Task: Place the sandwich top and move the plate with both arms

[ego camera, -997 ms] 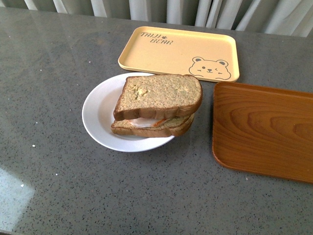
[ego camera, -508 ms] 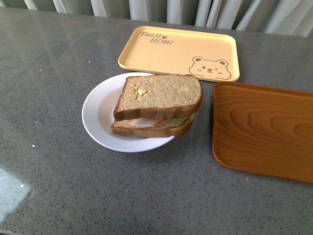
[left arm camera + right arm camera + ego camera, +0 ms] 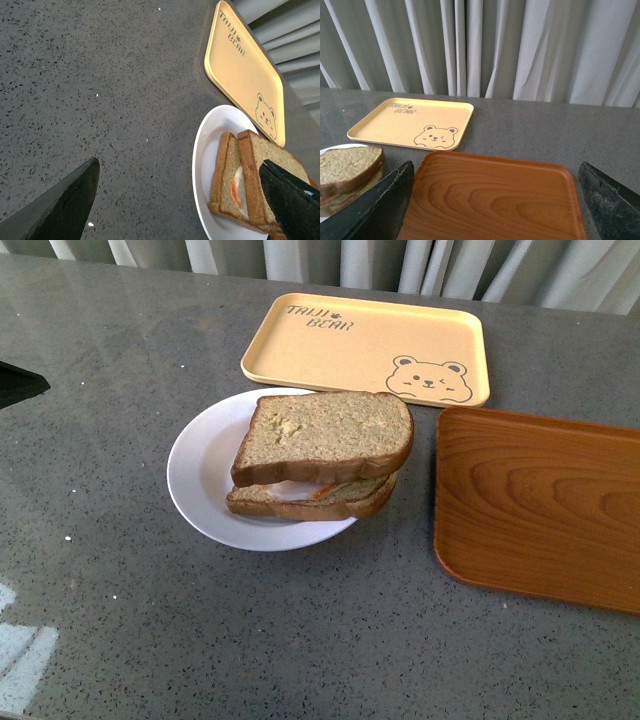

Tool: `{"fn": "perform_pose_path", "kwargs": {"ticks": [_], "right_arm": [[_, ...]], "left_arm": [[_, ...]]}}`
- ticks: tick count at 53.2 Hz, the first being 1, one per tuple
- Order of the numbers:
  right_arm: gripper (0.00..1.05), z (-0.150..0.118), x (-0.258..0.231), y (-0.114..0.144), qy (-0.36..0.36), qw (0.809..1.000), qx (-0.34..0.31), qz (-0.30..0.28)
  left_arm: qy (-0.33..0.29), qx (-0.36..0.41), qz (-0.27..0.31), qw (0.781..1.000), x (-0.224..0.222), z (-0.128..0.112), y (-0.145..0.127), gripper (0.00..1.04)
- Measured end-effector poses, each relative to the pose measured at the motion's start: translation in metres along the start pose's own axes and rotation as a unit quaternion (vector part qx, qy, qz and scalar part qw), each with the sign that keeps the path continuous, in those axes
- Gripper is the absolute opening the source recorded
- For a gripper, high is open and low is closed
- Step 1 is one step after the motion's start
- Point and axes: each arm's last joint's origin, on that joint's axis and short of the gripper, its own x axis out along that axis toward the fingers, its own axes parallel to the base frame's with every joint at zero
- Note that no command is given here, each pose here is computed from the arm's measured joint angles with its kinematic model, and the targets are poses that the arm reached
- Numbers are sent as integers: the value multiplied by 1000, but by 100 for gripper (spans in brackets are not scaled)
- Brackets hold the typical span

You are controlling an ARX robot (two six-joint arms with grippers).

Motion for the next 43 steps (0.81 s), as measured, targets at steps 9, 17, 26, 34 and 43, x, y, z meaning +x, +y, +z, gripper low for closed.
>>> {"fn": "perform_pose_path", "kwargs": {"ticks": [9, 17, 26, 34, 43], "right_arm": [[96, 0, 0, 0, 0, 1000, 0, 0], [96, 0, 0, 0, 0, 1000, 0, 0], [96, 0, 0, 0, 0, 1000, 0, 0], [96, 0, 0, 0, 0, 1000, 0, 0], [96, 0, 0, 0, 0, 1000, 0, 0]], "left_arm": [[9, -10, -11, 1000, 21, 0, 6, 96], [23, -22, -24, 999, 39, -4, 8, 96], [44, -31, -42, 998, 56, -13, 5, 96], [53, -41, -59, 996, 70, -17, -1, 96], [66, -49, -71, 994, 80, -24, -9, 96]]}}
